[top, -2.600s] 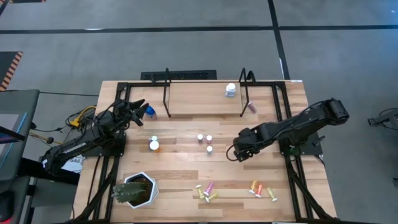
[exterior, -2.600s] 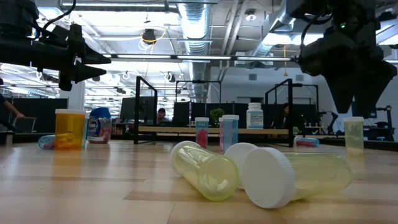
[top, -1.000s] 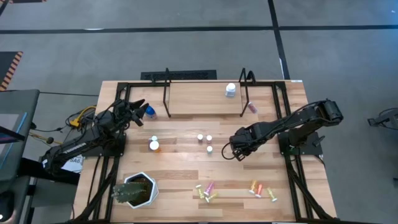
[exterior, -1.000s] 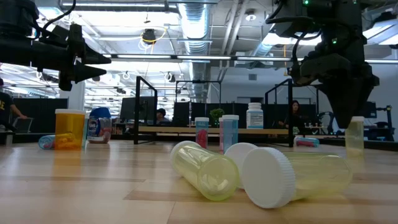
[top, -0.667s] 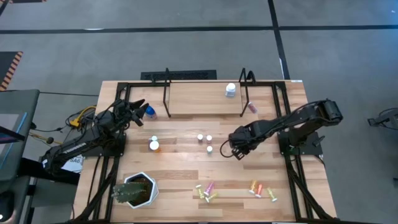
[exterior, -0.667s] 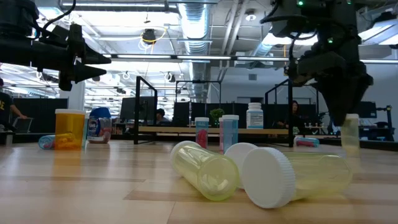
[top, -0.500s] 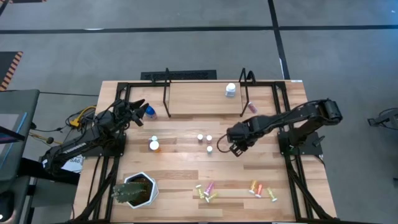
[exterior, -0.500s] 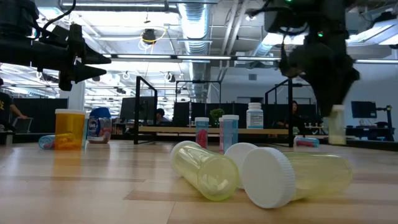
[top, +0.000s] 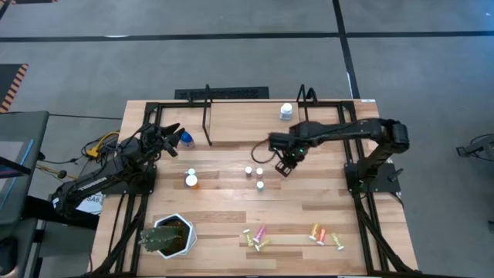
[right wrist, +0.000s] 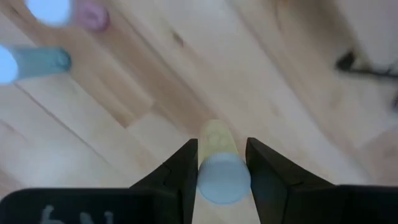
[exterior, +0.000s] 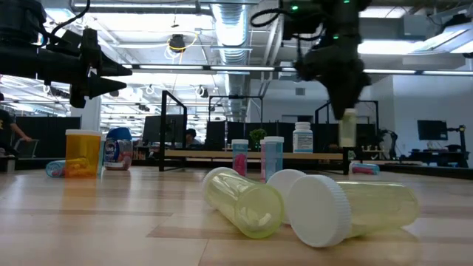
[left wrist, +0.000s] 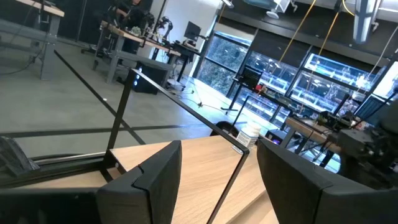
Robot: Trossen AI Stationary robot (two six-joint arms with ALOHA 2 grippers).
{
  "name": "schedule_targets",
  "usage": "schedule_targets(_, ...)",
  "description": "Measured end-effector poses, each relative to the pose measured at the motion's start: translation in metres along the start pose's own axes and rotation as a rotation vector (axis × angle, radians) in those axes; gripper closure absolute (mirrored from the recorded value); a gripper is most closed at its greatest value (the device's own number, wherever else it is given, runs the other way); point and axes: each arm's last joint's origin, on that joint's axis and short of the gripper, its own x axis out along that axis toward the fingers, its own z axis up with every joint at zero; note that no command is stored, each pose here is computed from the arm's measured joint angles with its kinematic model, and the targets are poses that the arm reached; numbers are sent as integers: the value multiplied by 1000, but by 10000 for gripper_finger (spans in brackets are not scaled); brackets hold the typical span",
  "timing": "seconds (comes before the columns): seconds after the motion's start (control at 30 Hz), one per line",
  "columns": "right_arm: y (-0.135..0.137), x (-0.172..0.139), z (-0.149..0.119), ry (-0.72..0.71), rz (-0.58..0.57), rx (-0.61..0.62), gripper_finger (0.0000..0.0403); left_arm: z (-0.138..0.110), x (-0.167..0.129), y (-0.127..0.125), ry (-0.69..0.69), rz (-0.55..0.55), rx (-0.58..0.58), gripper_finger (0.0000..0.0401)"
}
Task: Pick and place medicine bottles onto shelf by color
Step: Put the yellow pill bottle on the shelf
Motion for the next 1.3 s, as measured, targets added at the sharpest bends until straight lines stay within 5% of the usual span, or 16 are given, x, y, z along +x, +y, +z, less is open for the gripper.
schedule_targets(0.53,-54,-1,84,3,-39,-163,264,0,0,0,0,0,0,203)
schedule_targets(0.93,-100,3,100,0,-68,-76,261,0,0,0,0,0,0,203)
schedule_targets(1.3,-109,3,109,-79,-64,-97,255,0,0,0,0,0,0,203)
